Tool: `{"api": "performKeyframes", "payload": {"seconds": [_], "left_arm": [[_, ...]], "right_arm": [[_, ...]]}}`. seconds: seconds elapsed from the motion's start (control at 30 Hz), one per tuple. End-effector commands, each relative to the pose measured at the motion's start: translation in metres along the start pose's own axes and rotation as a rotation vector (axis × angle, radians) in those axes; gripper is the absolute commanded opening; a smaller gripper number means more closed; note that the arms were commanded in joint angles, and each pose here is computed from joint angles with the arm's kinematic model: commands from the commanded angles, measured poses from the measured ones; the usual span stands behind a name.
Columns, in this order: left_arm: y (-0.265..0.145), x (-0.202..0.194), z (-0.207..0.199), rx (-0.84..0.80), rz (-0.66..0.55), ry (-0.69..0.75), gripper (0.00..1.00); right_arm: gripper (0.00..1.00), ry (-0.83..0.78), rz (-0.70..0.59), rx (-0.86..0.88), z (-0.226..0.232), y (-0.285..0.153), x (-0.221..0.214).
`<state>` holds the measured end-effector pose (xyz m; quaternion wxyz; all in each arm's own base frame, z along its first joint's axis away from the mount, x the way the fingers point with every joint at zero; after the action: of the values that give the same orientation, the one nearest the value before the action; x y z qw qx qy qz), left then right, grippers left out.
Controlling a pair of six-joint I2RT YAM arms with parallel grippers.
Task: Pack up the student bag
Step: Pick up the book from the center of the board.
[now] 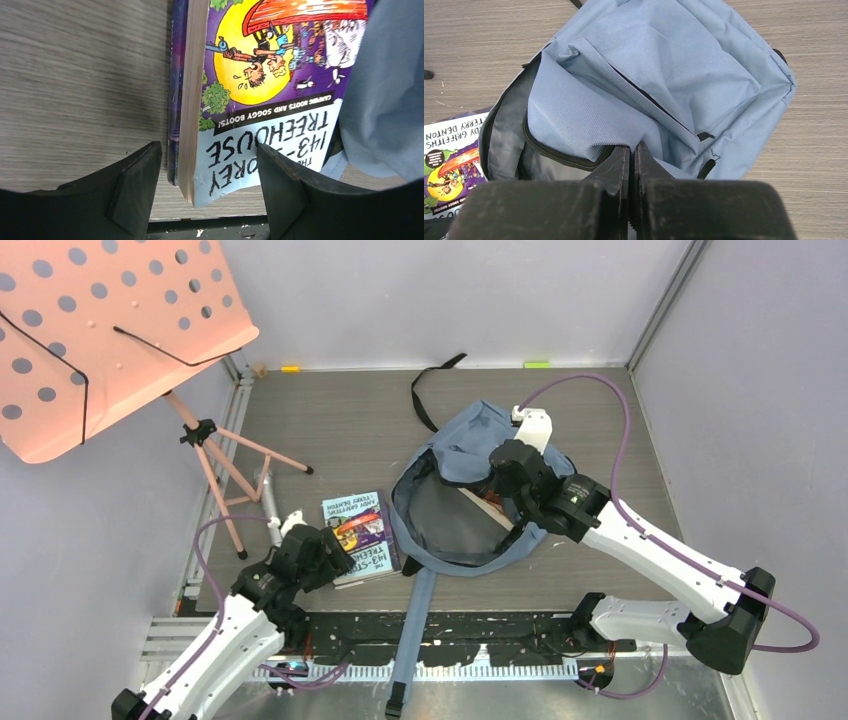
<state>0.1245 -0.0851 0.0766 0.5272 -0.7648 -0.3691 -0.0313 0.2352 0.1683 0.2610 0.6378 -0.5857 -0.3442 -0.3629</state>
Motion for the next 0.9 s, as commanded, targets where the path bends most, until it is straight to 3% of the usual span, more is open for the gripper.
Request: {"api": "performKeyframes", "payload": {"seconds": [0.0, 0.1, 0.2, 0.47, 0.6, 0.77, 0.87], "left_arm": [[0.009, -0.008, -0.007, -0.053, 0.034, -0.059, 0.69], [0.013, -0.012, -0.007, -0.058, 0.054, -0.069, 0.64], [0.013, -0.014, -0.001, -0.028, 0.063, -0.068, 0.51], [-0.001, -0.012, 0.025, 0.033, -0.037, -0.143, 0.36], [-0.004, -0.015, 0.028, -0.013, -0.061, -0.212, 0.25], [-0.011, -0.012, 0.022, -0.089, -0.091, -0.243, 0.00], [-0.021, -0.003, 0.013, -0.143, -0.127, -0.246, 0.00]], "right_arm": [[0.00, 0.071, -0.057, 0.012, 0.002, -0.002, 0.014], [0.00, 0.073, -0.058, 0.011, 0.002, -0.003, 0.014], [0.00, 0.078, -0.060, 0.015, 0.001, -0.004, 0.015], [0.00, 0.089, -0.065, 0.018, 0.000, -0.006, 0.016], [0.01, 0.085, -0.063, 0.018, 0.001, -0.004, 0.015], [0.00, 0.085, -0.056, 0.032, 0.006, -0.002, 0.014], [0.00, 0.085, -0.059, 0.036, 0.006, -0.003, 0.016]]}}
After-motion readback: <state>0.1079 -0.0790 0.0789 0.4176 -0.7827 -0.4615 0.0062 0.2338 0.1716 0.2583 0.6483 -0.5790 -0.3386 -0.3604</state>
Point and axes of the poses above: each gripper's point midway between its finger pads, its own y axis out along the fingers, its own z axis along the line the jaws close on, x = y × z, the point moved 4 cm from there along -y, back along the fingers, and after that the axes turned 3 degrees about -y, right-handed, at the moved point
